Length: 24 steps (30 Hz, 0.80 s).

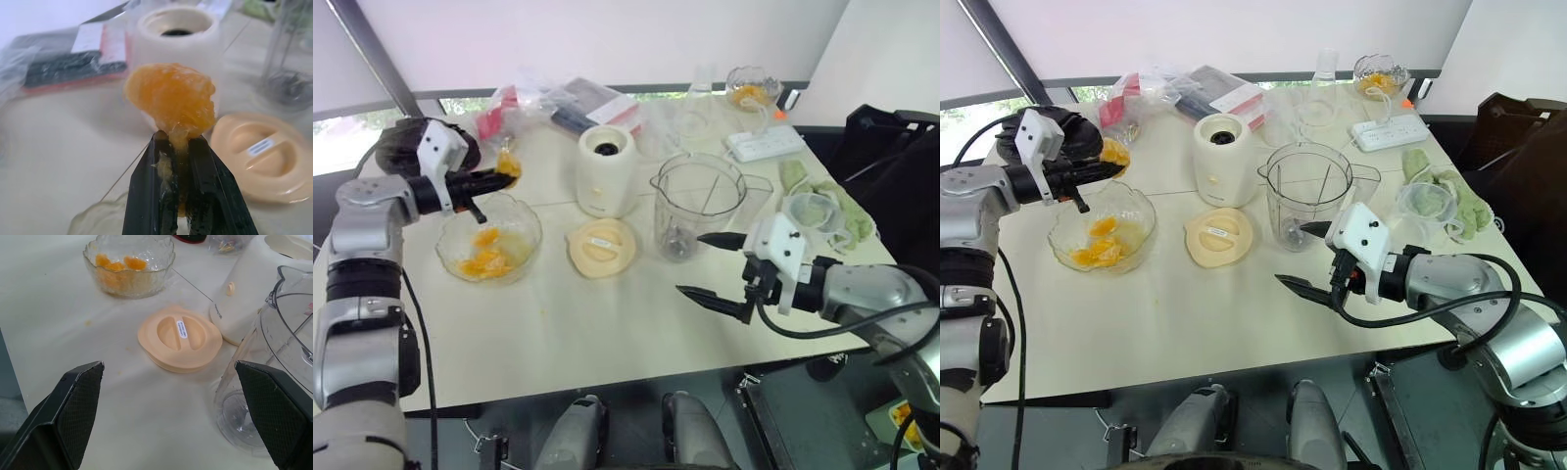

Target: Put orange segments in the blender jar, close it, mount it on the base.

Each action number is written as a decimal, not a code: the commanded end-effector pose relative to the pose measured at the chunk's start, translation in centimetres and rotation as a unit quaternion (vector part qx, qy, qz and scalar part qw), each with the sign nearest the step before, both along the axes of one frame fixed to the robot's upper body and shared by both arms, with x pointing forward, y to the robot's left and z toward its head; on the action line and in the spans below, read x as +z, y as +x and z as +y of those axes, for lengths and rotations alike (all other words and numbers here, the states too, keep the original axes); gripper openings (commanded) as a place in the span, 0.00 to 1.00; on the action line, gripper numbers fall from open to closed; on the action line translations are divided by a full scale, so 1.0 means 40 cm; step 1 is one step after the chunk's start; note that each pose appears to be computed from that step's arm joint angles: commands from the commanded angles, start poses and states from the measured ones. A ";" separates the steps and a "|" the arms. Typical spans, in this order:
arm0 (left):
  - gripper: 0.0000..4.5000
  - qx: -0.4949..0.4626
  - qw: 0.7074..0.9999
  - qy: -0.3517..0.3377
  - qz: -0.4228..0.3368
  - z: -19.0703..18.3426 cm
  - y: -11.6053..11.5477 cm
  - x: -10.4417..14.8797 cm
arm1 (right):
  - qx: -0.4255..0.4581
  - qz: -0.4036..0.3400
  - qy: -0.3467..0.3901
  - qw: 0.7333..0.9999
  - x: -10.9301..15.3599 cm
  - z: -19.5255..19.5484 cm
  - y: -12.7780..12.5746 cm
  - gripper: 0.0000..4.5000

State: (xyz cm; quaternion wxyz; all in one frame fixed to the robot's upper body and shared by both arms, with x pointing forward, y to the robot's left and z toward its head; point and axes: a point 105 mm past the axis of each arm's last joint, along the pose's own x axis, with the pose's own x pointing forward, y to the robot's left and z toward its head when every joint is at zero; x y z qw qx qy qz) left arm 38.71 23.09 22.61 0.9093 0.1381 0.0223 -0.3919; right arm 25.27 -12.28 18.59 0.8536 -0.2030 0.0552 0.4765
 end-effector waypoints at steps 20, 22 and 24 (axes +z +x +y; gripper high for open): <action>0.04 -0.307 0.942 0.090 -0.101 -0.691 0.024 0.145 | -0.107 -0.022 0.033 0.993 -0.025 -0.003 -0.075 1.00; 0.04 -0.306 0.940 0.113 -0.101 -0.707 0.024 0.115 | -0.122 -0.021 0.031 0.992 -0.027 -0.011 -0.088 1.00; 0.16 -0.303 0.935 0.153 -0.104 -0.710 0.027 0.076 | -0.136 -0.020 0.029 0.990 -0.031 -0.019 -0.100 1.00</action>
